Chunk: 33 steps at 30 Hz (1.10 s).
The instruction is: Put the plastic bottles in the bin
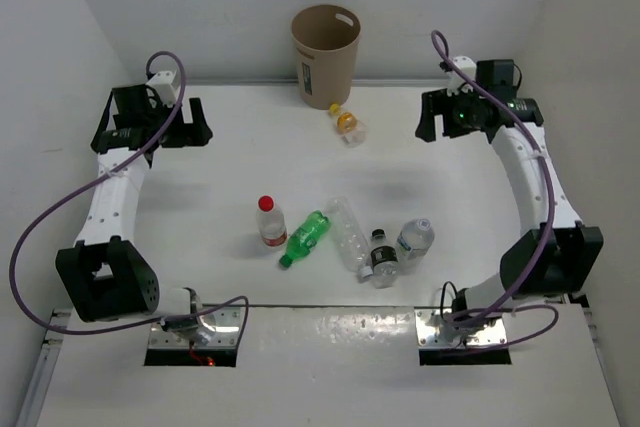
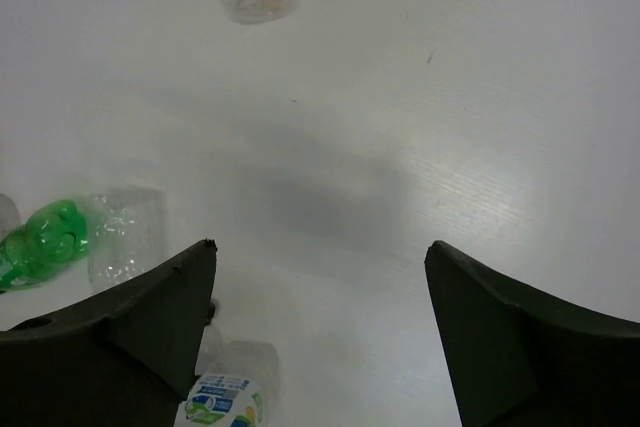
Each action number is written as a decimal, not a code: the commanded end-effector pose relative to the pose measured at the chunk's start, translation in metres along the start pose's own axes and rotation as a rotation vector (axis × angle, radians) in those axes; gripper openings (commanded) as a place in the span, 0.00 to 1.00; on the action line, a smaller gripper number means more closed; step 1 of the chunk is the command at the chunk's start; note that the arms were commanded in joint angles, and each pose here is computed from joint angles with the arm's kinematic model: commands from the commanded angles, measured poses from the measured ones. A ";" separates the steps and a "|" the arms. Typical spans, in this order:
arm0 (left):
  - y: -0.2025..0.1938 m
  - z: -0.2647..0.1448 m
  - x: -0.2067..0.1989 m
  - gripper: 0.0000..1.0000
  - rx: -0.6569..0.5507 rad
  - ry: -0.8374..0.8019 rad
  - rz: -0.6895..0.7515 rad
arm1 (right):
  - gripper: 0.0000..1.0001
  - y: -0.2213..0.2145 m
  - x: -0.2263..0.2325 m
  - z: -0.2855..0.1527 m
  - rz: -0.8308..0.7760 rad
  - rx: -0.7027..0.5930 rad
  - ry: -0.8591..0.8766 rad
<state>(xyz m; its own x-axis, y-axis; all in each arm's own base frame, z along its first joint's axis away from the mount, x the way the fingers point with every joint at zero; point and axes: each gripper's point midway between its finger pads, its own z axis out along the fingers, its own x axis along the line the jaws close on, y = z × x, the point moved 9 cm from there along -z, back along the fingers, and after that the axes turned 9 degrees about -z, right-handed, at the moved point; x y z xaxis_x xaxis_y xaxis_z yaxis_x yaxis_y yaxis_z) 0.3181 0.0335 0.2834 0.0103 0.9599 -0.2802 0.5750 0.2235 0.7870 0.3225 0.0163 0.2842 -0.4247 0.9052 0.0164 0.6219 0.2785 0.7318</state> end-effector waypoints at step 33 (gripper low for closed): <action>-0.016 -0.002 0.028 0.99 0.006 -0.046 -0.086 | 0.86 0.044 0.066 0.308 -0.262 0.116 -0.031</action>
<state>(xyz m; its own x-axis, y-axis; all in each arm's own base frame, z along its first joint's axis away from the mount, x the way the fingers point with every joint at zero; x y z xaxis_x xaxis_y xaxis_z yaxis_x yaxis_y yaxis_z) 0.3088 0.0549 0.2589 -0.0203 0.9300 -0.3670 0.6091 0.3026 0.7331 0.5191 0.1813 0.1096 -0.5638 0.8067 -0.1772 0.5822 0.5404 0.6075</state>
